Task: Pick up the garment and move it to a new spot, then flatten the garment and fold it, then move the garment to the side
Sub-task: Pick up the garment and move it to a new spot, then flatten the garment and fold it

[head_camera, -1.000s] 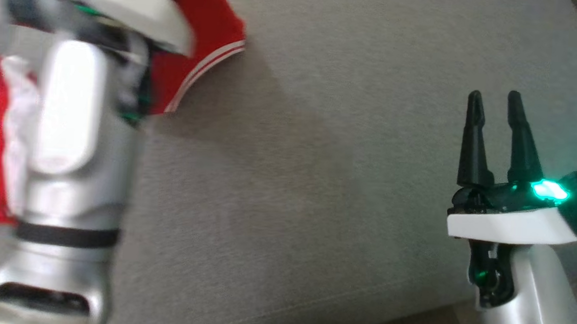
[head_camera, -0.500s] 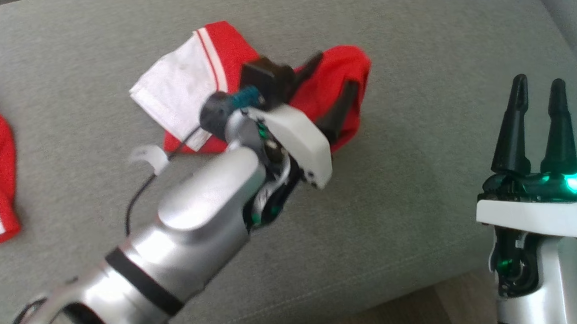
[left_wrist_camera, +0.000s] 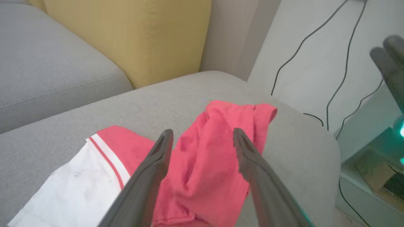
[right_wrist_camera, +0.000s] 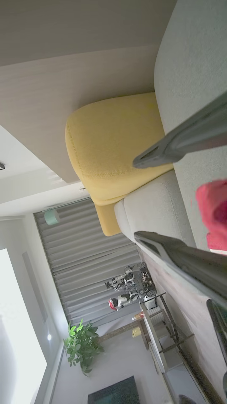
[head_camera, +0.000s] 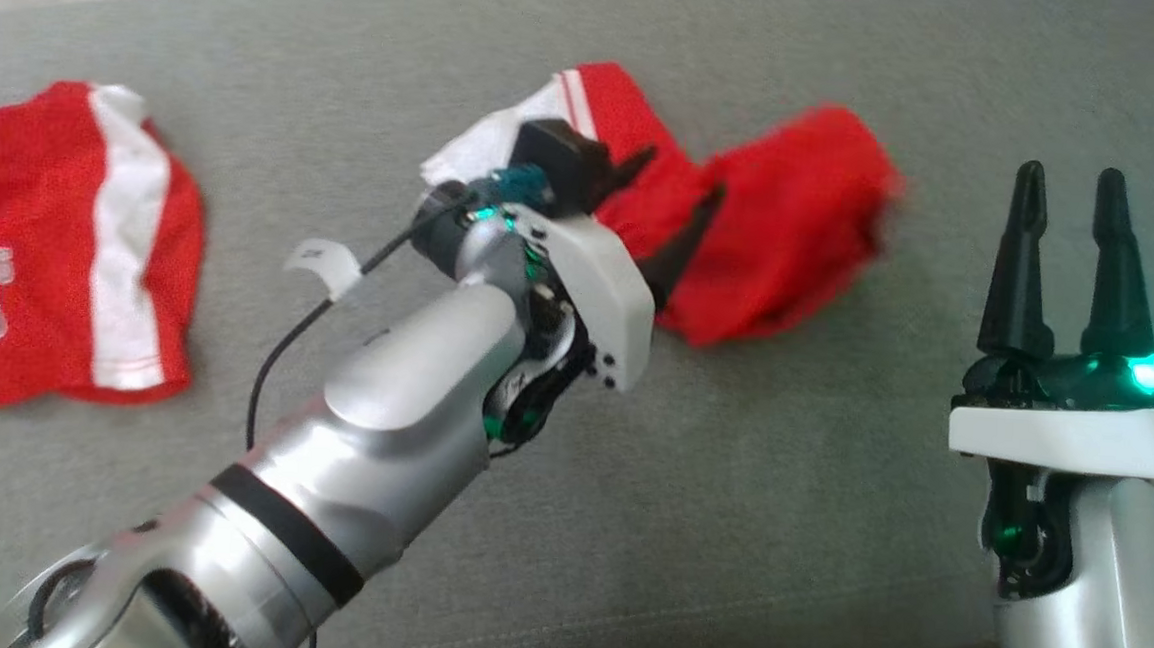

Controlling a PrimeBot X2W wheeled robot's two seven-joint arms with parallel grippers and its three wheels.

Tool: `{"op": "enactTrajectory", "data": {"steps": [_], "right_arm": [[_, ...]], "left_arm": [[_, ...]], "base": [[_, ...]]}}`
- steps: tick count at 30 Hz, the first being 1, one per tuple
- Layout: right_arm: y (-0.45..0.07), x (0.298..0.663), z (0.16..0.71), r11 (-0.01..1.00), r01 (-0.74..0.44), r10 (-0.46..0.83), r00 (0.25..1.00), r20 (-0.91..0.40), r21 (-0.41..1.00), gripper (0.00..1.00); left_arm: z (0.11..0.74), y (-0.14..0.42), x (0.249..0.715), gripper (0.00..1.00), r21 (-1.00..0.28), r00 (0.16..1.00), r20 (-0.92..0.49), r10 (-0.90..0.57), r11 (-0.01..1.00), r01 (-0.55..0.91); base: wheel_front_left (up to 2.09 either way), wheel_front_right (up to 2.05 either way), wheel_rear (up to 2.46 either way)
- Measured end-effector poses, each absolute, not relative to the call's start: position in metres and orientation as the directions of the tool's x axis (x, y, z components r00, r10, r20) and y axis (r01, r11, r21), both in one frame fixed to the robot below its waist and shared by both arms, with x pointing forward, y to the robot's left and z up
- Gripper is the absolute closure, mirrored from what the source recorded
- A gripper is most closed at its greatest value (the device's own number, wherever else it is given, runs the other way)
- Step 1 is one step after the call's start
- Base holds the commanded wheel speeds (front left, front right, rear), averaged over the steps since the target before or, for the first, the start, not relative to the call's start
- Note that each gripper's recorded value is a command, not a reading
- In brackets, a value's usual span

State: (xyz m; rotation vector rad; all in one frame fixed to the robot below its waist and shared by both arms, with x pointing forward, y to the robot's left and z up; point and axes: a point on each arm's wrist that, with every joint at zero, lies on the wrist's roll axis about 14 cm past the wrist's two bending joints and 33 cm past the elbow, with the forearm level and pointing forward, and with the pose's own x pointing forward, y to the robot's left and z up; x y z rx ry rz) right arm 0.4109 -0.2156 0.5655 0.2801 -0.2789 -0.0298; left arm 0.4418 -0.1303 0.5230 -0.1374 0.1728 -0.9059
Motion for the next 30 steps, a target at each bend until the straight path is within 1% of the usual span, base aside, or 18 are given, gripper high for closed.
{"op": "enactTrajectory", "data": {"steps": [2,4,7,8,11,13,16,20,22,25,30], "right_arm": [[-0.21,0.413,0.568,0.959,-0.028,-0.053,0.96,0.276,0.281,0.0],[-0.203,0.415,0.571,0.958,-0.05,-0.034,0.958,0.285,0.284,0.0],[-0.193,0.416,0.573,0.955,-0.077,-0.009,0.957,0.291,0.285,0.0],[-0.187,0.414,0.569,0.956,-0.09,0.009,0.96,0.278,0.279,0.0],[-0.174,0.41,0.557,0.961,-0.112,0.049,0.968,0.246,0.251,0.0],[-0.163,0.409,0.552,0.964,-0.135,0.082,0.97,0.229,0.229,0.0],[-0.149,0.408,0.544,0.965,-0.168,0.126,0.97,0.208,0.202,0.0],[-0.139,0.406,0.534,0.966,-0.188,0.157,0.972,0.176,0.179,0.0],[-0.136,0.406,0.532,0.966,-0.197,0.169,0.971,0.169,0.169,0.0],[-0.134,0.406,0.531,0.967,-0.202,0.177,0.97,0.164,0.153,0.0],[-0.128,0.406,0.526,0.966,-0.218,0.196,0.969,0.151,0.142,0.0]], "left_arm": [[0.52,-0.125,0.437,0.0,-0.178,0.593,-0.114,-0.797,0.603,0.777],[0.523,-0.113,0.441,0.0,-0.168,0.628,-0.098,-0.772,0.635,0.754],[0.536,-0.078,0.46,0.0,-0.153,0.729,-0.03,-0.684,0.724,0.673],[0.544,-0.045,0.473,0.0,-0.157,0.801,0.014,-0.598,0.79,0.593],[0.55,0.007,0.482,0.0,-0.186,0.884,0.047,-0.466,0.865,0.466],[0.563,0.04,0.479,0.0,-0.202,0.92,0.104,-0.379,0.897,0.392],[0.572,0.082,0.461,0.0,-0.221,0.947,0.173,-0.269,0.927,0.304],[0.546,0.118,0.424,0.0,-0.219,0.974,0.147,-0.175,0.954,0.204],[0.536,0.13,0.41,0.0,-0.261,0.985,0.13,-0.116,0.954,0.147],[0.533,0.127,0.399,0.0,-0.284,0.985,0.139,-0.106,0.948,0.142],[0.541,0.128,0.399,0.0,-0.289,0.979,0.175,-0.102,0.945,0.15]], "base": [[0.0,0.0,0.0],[0.0,0.0,0.0],[0.0,0.0,0.0],[0.0,0.0,0.0],[0.0,0.0,0.0],[0.0,0.0,0.0],[0.0,0.0,0.0],[0.0,0.0,0.0],[0.0,0.0,0.0],[0.0,0.0,0.0],[0.0,0.0,0.0]]}}
